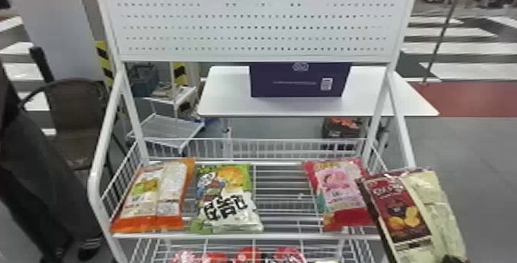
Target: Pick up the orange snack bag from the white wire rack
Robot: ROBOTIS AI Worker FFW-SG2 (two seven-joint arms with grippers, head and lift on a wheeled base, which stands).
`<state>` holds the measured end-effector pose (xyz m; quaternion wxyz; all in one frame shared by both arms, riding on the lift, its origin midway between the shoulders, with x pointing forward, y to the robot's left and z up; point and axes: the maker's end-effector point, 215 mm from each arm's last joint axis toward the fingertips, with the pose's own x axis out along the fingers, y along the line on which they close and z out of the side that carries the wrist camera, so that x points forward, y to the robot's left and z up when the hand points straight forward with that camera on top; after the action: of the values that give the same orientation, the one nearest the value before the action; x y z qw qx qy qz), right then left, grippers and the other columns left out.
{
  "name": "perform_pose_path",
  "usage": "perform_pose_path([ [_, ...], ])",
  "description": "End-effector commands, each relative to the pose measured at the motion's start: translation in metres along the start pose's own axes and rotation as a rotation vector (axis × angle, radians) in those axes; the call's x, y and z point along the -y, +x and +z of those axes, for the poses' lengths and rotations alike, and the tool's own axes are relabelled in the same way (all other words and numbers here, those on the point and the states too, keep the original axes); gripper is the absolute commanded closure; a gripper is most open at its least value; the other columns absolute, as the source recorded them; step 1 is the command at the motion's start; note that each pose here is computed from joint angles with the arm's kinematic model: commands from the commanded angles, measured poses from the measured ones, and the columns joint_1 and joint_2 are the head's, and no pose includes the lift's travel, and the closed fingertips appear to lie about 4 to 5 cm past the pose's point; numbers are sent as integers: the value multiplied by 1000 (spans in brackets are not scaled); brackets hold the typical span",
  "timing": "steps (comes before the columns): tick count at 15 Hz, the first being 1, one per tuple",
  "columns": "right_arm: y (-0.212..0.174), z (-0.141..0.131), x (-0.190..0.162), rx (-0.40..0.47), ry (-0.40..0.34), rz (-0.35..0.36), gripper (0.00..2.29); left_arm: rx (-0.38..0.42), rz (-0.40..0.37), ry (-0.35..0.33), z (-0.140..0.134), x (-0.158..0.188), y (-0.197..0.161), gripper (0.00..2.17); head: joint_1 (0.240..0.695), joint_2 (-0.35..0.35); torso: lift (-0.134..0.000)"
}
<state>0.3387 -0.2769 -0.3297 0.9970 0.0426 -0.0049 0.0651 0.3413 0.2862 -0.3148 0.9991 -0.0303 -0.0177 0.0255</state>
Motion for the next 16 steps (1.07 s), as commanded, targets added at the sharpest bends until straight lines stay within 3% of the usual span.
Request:
perform_pose_path([
  [1, 0, 0, 0, 0, -1, 1, 2256, -1, -2, 0, 0, 0, 0, 83, 499, 0, 0],
  [10, -2, 0, 2, -2, 0, -1, 2256, -17, -12, 12, -10, 5, 10, 83, 499, 0, 0],
  [12, -2, -1, -1, -4, 4, 2, 2256, -23, -28, 48, -31, 18, 41, 83, 499, 0, 0],
  [15, -4, -2, 0, -8, 2, 0, 2256, -150, -38, 70, -82, 23, 95, 87, 499, 0, 0],
  [16, -4, -1, 1, -7, 0, 1, 2256, -157, -41, 79, -85, 27, 117, 87, 499, 0, 0],
])
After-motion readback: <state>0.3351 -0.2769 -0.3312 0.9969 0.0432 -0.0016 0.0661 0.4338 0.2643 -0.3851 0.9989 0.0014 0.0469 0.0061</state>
